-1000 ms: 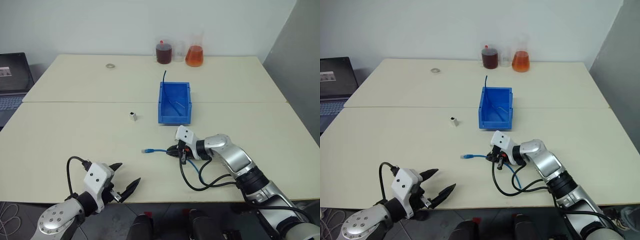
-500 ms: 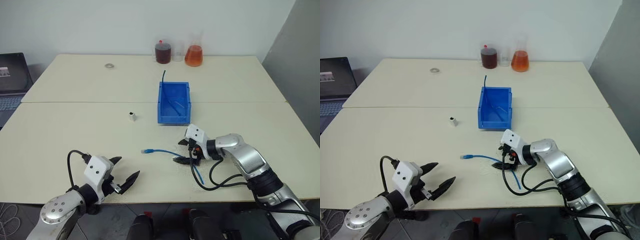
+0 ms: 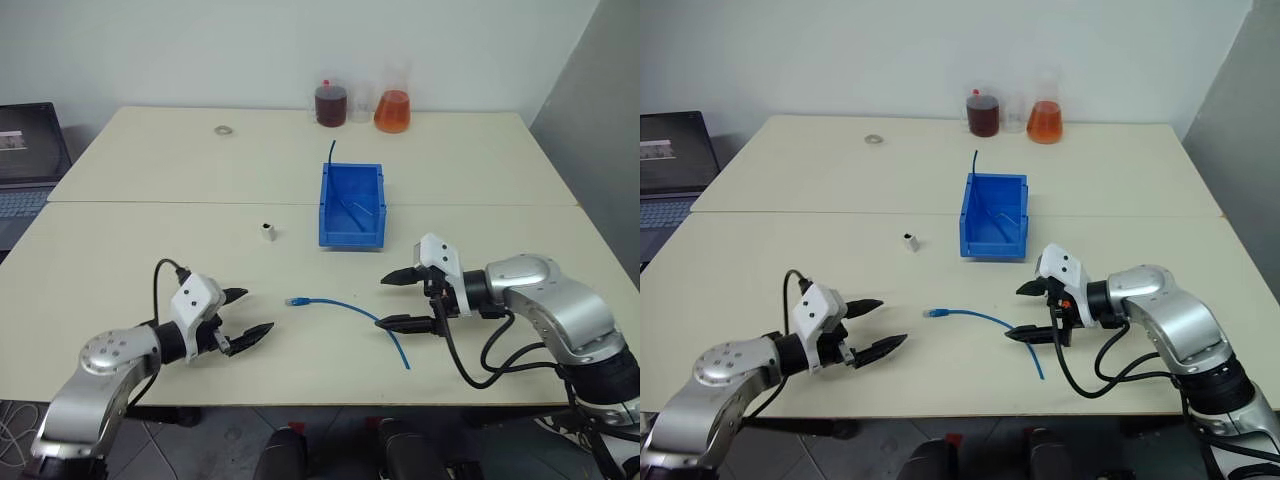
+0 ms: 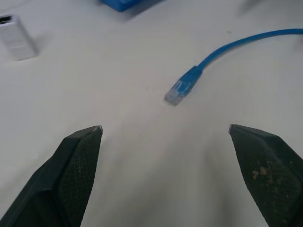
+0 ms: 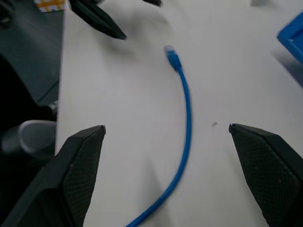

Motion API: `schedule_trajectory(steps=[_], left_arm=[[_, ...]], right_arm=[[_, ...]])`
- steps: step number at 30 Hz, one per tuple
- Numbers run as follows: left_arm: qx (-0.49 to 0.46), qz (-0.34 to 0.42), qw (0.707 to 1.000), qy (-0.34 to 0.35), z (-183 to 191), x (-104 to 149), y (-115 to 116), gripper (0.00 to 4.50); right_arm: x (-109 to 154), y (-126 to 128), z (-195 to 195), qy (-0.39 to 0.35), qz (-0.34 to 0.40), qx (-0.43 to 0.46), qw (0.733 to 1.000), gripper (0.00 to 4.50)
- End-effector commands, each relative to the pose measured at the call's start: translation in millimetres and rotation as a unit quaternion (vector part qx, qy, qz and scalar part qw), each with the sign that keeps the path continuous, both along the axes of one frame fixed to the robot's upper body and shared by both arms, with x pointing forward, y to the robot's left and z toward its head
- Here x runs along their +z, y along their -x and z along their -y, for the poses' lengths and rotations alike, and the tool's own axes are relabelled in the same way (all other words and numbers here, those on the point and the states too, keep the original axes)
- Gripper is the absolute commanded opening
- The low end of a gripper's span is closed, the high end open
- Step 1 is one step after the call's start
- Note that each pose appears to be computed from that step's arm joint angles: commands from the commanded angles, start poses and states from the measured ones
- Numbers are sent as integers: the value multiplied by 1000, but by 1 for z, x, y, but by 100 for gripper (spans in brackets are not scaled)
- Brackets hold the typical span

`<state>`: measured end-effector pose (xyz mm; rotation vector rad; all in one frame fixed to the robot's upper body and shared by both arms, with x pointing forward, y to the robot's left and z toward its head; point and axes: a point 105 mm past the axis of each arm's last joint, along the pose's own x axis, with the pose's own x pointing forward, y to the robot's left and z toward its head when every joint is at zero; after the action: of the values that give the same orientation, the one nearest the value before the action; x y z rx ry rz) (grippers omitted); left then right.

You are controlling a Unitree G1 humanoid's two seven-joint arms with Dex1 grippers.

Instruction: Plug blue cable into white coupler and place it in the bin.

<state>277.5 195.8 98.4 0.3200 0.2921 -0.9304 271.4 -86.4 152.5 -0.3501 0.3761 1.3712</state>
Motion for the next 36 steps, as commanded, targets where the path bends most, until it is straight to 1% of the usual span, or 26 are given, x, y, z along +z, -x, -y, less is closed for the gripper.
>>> schedule_trajectory(steps=[1, 4, 5, 8, 12, 17, 21, 25, 26, 27, 31, 32, 33, 36], left_arm=[[-73, -9, 997, -28, 0, -2, -16, 450], [-116, -18, 992, -35, 4, -1, -31, 450], [-136, -19, 989, -50, 5, -4, -34, 450], [-181, -25, 980, -75, 8, -13, -37, 450], [-226, -20, 970, -83, 17, -17, -39, 450], [-252, -18, 964, -86, 23, -23, -39, 450], [-251, -15, 965, -72, 29, -24, -44, 450], [-250, -15, 966, -72, 33, -31, -47, 391], [-248, -15, 966, -72, 33, -32, -47, 361], [-247, -15, 966, -71, 33, -33, -48, 345], [-251, -18, 965, -71, 32, -34, -46, 251], [-253, -20, 964, -72, 31, -35, -45, 236], [-256, -22, 964, -74, 29, -36, -43, 203], [-259, -26, 962, -81, 25, -38, -40, 148]], right_arm=[[15, 8, -3, -12, 6, 28, 1000, 444], [17, 5, -2, -10, 9, 24, 1000, 444], [18, 4, -2, -10, 11, 21, 1000, 444], [20, 4, -1, -14, 13, 10, 1000, 444], [20, 5, 2, -18, 7, -10, 1000, 444], [18, 7, 6, -14, 6, -29, 999, 444], [17, 7, 8, -15, 6, -40, 999, 444], [16, 6, 9, -13, 6, -47, 999, 450], [16, 6, 10, -12, 6, -48, 999, 450], [16, 6, 10, -11, 6, -49, 999, 450], [15, 5, 10, -10, 6, -52, 999, 450], [15, 6, 10, -11, 6, -52, 999, 450], [15, 6, 9, -11, 6, -52, 999, 450], [13, 5, 10, -8, 8, -52, 999, 450]])
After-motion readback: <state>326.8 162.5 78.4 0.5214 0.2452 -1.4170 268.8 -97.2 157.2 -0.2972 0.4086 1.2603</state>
